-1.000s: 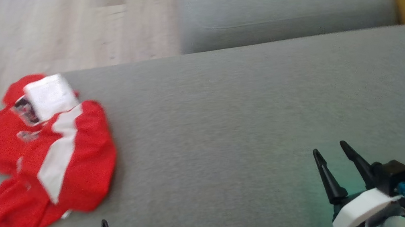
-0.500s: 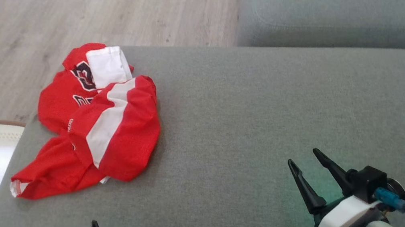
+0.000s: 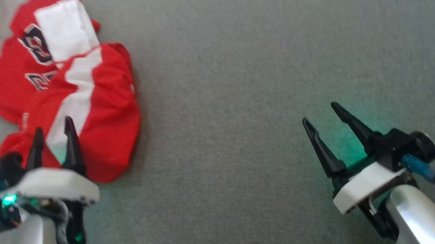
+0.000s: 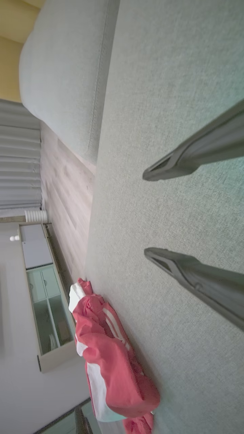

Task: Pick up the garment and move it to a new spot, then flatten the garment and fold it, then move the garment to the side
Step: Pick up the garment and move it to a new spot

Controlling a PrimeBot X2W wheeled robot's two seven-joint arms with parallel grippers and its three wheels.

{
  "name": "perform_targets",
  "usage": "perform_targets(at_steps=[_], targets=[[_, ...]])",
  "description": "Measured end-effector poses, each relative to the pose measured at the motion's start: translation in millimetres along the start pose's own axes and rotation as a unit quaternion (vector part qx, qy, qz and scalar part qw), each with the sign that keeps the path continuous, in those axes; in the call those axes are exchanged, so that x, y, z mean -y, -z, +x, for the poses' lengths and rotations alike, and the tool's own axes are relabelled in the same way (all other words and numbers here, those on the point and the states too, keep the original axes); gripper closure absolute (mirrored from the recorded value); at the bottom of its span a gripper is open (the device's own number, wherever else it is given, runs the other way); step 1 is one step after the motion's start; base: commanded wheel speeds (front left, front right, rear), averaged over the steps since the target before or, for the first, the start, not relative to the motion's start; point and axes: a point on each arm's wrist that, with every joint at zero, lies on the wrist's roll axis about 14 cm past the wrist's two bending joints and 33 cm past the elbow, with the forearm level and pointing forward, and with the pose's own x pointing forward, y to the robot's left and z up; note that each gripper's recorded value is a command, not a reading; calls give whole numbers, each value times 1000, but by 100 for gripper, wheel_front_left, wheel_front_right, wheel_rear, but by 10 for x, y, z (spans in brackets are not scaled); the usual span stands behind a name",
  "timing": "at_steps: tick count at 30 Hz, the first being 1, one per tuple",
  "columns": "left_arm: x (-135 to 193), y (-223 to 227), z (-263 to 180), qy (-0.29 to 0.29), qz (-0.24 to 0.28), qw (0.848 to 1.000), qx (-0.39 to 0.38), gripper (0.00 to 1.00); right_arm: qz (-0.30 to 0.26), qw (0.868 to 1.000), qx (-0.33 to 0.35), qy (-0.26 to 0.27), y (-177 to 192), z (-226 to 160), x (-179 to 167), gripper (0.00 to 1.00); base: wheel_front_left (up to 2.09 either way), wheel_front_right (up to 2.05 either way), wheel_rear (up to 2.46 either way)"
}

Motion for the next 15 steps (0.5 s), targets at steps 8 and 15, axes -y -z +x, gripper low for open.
perform_targets(at_steps=[8,15], targets=[[18,525,478,-9,-2,992,-123,0,12,999,-26,17,272,103,272,0,0,0,0],[87,738,614,-2,3,986,-169,100,5,999,-28,28,282,106,400,0,0,0,0]])
